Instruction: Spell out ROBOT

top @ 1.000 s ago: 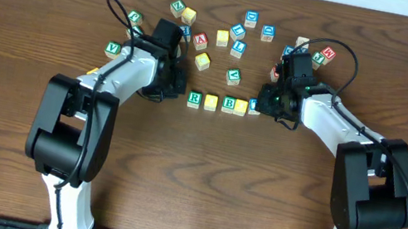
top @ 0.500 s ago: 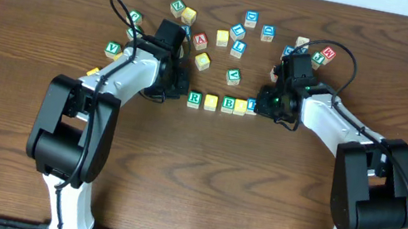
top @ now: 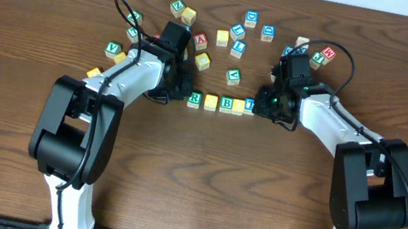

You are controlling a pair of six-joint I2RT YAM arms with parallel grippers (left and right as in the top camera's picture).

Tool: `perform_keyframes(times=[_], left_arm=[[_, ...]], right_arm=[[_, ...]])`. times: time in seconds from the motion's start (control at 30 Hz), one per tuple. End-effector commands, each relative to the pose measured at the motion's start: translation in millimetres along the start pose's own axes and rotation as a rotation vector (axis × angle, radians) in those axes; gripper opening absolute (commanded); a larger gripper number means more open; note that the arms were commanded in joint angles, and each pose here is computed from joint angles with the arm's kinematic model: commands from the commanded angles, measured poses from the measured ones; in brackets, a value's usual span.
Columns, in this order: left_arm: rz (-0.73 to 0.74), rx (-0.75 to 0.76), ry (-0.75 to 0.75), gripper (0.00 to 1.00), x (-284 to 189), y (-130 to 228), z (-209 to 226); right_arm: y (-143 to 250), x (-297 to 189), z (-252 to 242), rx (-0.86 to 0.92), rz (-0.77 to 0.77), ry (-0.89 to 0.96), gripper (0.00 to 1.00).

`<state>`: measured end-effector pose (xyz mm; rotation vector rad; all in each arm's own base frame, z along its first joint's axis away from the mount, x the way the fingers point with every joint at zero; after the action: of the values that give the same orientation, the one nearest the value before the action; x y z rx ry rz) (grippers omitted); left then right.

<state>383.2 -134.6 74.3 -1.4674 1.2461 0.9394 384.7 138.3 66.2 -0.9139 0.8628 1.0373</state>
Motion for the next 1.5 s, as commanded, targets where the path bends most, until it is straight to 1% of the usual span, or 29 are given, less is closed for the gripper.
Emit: perform_keyframes(times=[0.0,0.23,0.8,1.13,1.47], left_arm=[[0.015,-0.002,0.004,0.08,3.2,4.1,-3.0],[0.020,0.021,0.008,0.08,4.8,7.4,-11.7],[0.020,0.023,0.008,0.08,5.0,7.7,-12.5],[0.017,0.075,0.020,0.08,7.8,12.3,-29.4],[0.022,0.078,0.019,0.08,8.0,13.7,-30.3]], right_arm=[[5.1,3.1,1.0,-0.016,0.019,0.000,0.02],[6.0,3.1,1.5,-0.015,0.025,-0.005,0.02],[9.3,4.2,5.6,-0.008,0.032,-0.007,0.01],[10.8,4.1,7.2,-0.008,0.044,-0.022,0.01],[16.0,4.9,9.8,-0.003,0.064,-0.019,0.01]])
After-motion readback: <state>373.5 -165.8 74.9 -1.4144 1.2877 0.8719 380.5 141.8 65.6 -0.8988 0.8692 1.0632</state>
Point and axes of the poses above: each gripper's point midway between its finger pads, its own x axis out along the fingers, its own z axis along the line the jaws close on, y = z × x, the point moved 7 cm from there along -x, back along the fingers, and after that the axes turned 7 degrees about x, right-handed, at the moved point
